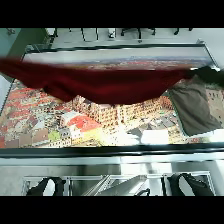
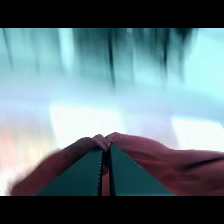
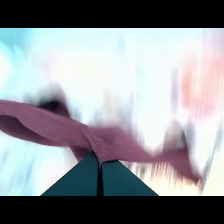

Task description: Fold the shirts.

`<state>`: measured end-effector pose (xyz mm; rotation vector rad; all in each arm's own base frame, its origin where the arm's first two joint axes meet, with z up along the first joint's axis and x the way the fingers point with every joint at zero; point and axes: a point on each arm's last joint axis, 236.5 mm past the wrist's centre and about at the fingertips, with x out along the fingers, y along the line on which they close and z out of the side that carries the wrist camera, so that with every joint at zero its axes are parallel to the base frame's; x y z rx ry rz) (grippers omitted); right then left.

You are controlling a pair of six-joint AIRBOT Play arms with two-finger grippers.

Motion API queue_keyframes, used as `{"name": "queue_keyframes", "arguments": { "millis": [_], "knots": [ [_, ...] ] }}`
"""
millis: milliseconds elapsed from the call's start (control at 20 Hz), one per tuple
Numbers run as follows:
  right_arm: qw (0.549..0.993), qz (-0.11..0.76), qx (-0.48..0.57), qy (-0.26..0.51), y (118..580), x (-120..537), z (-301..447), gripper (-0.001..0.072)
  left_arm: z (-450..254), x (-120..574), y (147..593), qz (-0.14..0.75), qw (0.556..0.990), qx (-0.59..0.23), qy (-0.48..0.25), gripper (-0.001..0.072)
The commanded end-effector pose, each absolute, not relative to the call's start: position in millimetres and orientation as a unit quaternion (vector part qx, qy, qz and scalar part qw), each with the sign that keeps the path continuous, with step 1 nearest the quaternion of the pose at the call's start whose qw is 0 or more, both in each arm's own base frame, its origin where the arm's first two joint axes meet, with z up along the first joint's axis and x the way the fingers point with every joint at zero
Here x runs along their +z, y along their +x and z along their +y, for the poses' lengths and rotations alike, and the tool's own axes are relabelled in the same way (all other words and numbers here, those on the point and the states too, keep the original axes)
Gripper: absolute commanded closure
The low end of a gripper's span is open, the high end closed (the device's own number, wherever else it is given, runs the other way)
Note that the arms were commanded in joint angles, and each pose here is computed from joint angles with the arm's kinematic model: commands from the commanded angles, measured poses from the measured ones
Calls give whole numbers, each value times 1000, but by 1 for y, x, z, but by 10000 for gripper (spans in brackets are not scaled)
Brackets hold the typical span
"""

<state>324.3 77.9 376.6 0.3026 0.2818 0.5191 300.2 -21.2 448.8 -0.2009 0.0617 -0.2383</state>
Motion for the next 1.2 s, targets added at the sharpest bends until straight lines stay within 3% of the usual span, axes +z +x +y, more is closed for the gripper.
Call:
{"name": "queue_keyframes", "arguments": {
  "millis": [0, 100, 200, 450, 700, 900, 1150],
  "knots": [
    [968, -117, 220, -5, 191, 547, 107, 686, -67, 598, 170, -197, 977, -86, -3, 691],
    [966, -156, 201, -36, 158, 569, 112, 686, -73, 614, 146, -217, 974, -58, 26, 691],
    [969, -149, 191, -37, 159, 567, 109, 685, -66, 608, 149, -189, 980, -41, 33, 691],
    [972, 27, 233, 20, 241, 485, 96, 686, -49, 517, 237, -2, 994, -110, -24, 691],
    [941, 216, 218, 146, 352, 325, 54, 686, -64, 324, 368, 268, 938, -191, -104, 691],
    [902, 328, 168, 225, 426, 157, 29, 686, -81, 159, 448, 417, 892, -154, -85, 691],
    [851, 413, 129, 297, 498, 3, 23, 687, -64, 27, 506, 500, 848, -66, -162, 691]
  ]
}}
